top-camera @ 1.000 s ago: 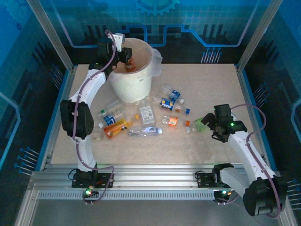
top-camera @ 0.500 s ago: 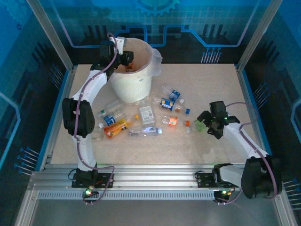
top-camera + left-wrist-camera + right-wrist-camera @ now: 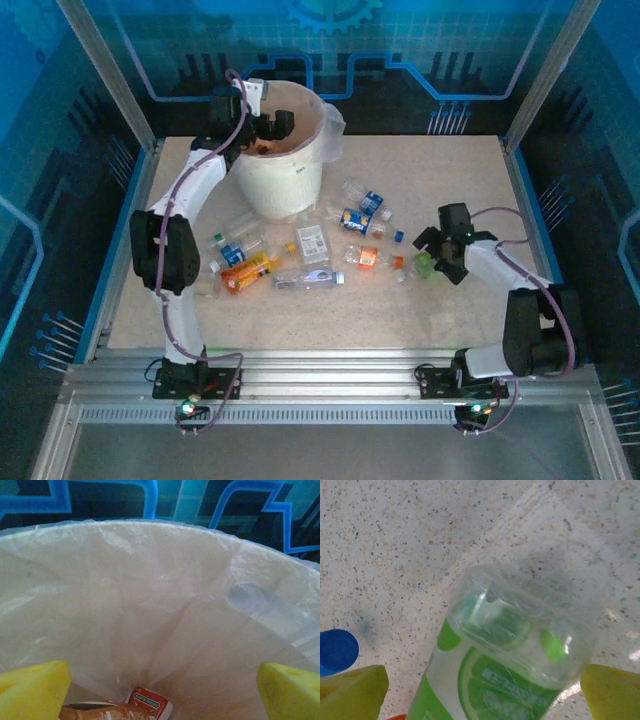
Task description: Put the plastic bottles in the bin
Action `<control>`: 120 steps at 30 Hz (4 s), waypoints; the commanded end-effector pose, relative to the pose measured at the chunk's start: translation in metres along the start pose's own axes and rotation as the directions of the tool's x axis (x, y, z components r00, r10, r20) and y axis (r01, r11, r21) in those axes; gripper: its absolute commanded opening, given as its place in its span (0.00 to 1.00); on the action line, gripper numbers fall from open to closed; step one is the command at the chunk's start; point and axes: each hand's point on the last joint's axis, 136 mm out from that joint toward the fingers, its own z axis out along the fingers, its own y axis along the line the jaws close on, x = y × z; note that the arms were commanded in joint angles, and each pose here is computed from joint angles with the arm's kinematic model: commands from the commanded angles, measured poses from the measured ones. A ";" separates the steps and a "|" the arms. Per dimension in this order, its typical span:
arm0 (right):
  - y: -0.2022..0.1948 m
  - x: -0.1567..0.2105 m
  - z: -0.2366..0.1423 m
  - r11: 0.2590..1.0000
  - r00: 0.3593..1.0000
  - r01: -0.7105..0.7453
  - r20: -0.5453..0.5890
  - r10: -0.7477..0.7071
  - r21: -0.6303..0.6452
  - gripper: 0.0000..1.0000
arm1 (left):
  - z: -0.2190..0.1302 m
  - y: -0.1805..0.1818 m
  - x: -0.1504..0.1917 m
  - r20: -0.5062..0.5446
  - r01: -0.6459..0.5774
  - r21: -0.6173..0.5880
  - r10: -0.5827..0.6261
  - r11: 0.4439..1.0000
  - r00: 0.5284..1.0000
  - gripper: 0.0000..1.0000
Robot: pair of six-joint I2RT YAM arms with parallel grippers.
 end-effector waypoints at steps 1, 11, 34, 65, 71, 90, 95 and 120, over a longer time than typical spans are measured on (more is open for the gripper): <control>0.004 -0.010 0.007 1.000 1.000 -0.018 0.002 0.018 -0.004 1.00 | -0.035 -0.013 -0.032 0.064 -0.004 0.025 0.002 1.000 0.998 0.99; -0.010 -0.005 0.028 0.999 0.999 -0.040 -0.035 0.040 0.024 0.96 | -0.090 -0.036 -0.064 0.144 0.049 0.064 -0.058 0.997 0.988 0.99; 0.014 -0.019 -0.027 0.973 0.998 0.008 0.063 0.006 -0.229 0.55 | -0.161 -0.178 0.004 -0.036 0.182 0.409 -0.183 0.894 0.982 0.99; 0.194 -0.015 -0.187 0.682 0.959 0.278 0.237 -0.155 -0.677 0.53 | -0.118 -0.345 0.153 -0.310 0.222 0.674 -0.003 0.704 0.951 0.99; 0.203 -0.009 -0.190 0.663 0.961 0.274 0.227 -0.159 -0.696 0.53 | -0.108 -0.352 0.155 -0.308 0.217 0.671 0.001 0.709 0.951 0.95; 0.207 0.005 -0.200 0.632 0.948 0.319 0.244 -0.205 -0.706 0.60 | -0.104 -0.353 0.140 -0.264 0.217 0.672 -0.046 0.708 0.964 0.43; 0.206 0.005 -0.206 0.623 0.937 0.350 0.265 -0.228 -0.700 0.91 | -0.110 -0.349 0.133 -0.234 0.195 0.666 -0.046 0.720 0.971 0.39; 0.155 -0.024 -0.293 0.634 0.814 0.540 0.535 -0.226 -0.554 1.00 | -0.130 -0.222 0.020 0.031 0.051 0.408 -0.070 0.911 0.997 0.39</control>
